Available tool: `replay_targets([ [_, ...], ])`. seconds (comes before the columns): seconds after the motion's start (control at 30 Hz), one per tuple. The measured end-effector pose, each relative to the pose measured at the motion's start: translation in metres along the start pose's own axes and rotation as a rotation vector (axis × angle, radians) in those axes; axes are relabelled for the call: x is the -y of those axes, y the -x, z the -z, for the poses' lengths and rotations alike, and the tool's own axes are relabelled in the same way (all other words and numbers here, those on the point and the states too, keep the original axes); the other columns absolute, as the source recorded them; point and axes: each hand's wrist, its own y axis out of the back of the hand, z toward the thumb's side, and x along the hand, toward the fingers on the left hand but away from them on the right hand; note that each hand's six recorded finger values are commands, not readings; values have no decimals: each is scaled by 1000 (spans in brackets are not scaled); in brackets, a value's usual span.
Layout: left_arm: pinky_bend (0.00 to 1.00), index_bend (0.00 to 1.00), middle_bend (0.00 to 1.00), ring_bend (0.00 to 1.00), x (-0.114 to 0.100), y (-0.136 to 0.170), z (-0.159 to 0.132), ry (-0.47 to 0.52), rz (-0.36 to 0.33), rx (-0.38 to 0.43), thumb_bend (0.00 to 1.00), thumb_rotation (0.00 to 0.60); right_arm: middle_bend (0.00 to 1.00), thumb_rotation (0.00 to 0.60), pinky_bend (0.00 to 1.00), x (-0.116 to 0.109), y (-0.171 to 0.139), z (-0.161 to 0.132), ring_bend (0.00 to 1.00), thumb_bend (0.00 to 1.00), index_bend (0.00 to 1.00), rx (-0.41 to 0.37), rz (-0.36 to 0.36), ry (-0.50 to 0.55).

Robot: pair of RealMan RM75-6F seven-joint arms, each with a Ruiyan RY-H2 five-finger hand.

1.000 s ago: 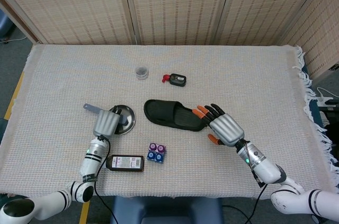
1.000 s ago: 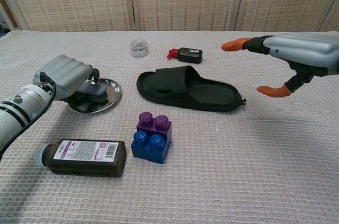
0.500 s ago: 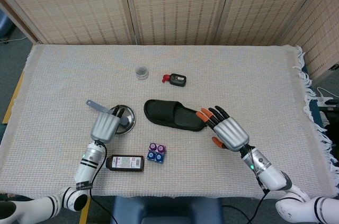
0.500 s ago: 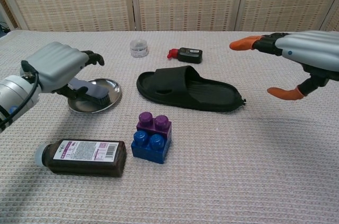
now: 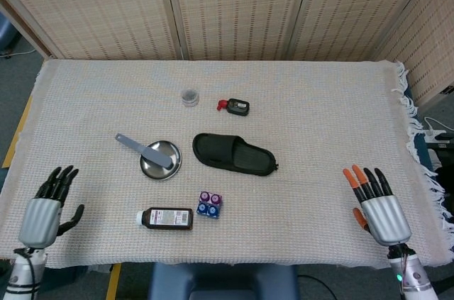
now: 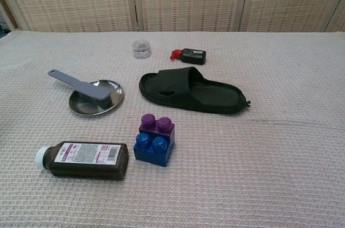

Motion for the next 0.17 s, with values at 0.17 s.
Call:
replay_targets([
  [0.17,117,33,3,0,-27,23,23,-25,-42,-40,364,600,0,600,0,0,-9,24,0,269,0,104,-40,-6],
])
